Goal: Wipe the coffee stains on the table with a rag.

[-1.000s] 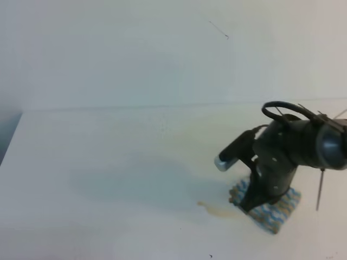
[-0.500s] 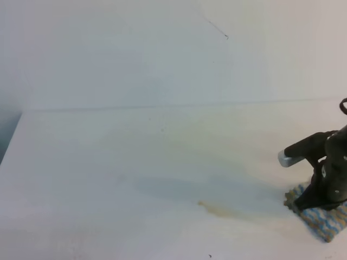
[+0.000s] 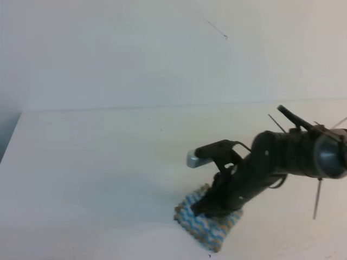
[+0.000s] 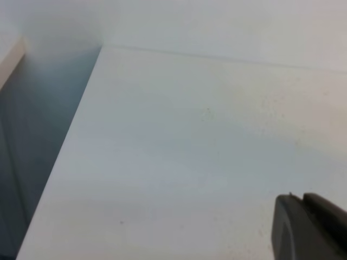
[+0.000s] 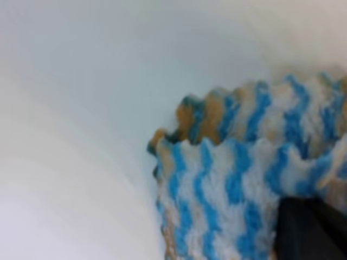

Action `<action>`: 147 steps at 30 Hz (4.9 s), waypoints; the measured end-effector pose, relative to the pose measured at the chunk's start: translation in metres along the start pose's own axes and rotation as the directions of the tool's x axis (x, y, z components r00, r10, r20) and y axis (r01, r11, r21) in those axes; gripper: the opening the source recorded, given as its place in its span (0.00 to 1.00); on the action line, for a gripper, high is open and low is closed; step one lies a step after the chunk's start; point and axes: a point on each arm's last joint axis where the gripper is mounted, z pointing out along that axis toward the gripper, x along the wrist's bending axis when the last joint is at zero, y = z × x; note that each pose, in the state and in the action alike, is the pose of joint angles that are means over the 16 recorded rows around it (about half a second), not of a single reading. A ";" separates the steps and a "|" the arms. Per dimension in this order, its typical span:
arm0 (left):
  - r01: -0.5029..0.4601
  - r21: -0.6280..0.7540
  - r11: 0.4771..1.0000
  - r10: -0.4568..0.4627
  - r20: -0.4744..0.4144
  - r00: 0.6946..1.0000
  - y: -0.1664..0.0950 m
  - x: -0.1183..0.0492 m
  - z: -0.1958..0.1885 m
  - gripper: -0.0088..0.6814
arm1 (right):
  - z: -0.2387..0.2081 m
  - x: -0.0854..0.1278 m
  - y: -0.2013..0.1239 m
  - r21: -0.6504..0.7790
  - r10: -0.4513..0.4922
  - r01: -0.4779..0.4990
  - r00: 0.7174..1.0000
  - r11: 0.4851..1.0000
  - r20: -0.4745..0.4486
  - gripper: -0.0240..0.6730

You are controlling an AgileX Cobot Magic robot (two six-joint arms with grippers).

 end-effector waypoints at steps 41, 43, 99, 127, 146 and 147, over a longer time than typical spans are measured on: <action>0.000 -0.001 1.000 0.000 0.000 1.000 0.000 0.000 0.000 0.01 | -0.032 -0.079 -0.068 0.109 -0.060 0.024 0.937 0.994 0.345 0.04; 0.000 0.000 1.000 0.000 0.000 1.000 0.000 0.000 0.000 0.01 | -0.027 -0.063 -0.064 0.079 -0.066 0.044 0.949 0.996 0.308 0.04; 0.000 -0.014 1.000 0.000 0.000 1.000 0.001 0.000 0.000 0.01 | -0.029 -0.005 -0.071 0.096 -0.138 0.126 0.982 0.987 0.129 0.04; 0.000 -0.016 1.000 0.000 0.001 1.000 0.001 0.000 0.000 0.01 | -0.063 -0.167 -0.068 -0.115 0.330 -0.310 0.871 0.944 0.363 0.04; 0.000 -0.017 1.000 0.000 0.001 1.000 0.002 0.000 0.000 0.01 | -0.004 -0.035 0.043 -0.148 0.073 -0.046 0.980 0.988 0.186 0.04; 0.000 -0.017 1.000 0.000 0.001 1.000 0.002 0.000 0.000 0.01 | -0.004 -0.031 0.042 -0.140 0.061 -0.034 0.980 0.990 0.189 0.04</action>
